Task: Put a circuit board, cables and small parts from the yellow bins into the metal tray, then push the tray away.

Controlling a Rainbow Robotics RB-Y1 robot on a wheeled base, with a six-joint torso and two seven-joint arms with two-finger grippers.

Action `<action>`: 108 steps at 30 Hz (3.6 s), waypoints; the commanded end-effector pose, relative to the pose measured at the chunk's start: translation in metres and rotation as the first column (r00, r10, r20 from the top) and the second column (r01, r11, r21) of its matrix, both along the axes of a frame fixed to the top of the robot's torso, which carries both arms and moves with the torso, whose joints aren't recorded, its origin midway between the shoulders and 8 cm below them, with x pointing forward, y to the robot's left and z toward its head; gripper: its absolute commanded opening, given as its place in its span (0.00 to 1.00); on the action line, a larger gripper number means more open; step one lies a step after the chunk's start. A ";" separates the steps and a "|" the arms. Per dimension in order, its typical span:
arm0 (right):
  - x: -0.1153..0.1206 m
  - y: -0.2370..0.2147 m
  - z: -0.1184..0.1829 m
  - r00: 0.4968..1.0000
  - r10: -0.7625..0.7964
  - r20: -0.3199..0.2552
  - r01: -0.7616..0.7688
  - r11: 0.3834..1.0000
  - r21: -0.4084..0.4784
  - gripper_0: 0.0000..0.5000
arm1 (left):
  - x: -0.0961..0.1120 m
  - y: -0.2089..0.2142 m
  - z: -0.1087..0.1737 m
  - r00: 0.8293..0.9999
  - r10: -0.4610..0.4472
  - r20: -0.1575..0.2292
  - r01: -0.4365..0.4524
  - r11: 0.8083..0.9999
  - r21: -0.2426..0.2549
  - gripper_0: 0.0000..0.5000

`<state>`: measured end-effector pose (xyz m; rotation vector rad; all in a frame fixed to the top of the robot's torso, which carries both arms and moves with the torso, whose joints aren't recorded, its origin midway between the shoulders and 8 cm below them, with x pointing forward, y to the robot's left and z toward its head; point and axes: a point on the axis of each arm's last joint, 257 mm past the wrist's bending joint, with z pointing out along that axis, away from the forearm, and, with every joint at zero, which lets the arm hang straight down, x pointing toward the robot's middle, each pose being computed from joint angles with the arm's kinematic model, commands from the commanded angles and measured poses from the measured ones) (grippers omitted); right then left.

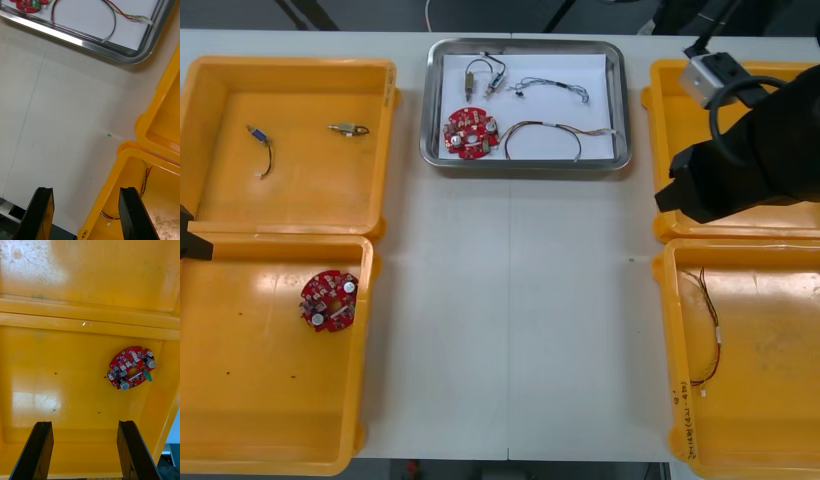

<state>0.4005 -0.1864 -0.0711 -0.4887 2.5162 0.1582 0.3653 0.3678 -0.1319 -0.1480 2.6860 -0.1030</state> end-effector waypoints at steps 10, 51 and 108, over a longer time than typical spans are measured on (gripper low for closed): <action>-0.006 -0.099 0.009 0.965 -0.260 0.046 0.256 0.964 0.066 1.00 | -0.001 0.011 0.015 0.997 -0.068 0.030 0.066 0.995 0.078 1.00; -0.051 -0.227 -0.079 0.878 -0.466 -0.113 0.455 0.884 -0.110 1.00 | -0.001 0.011 0.015 0.997 -0.068 0.030 0.066 0.995 0.078 1.00; -0.045 -0.221 -0.077 0.897 -0.437 -0.067 0.431 0.898 -0.090 1.00 | -0.001 0.011 0.015 0.997 -0.068 0.030 0.066 0.995 0.078 1.00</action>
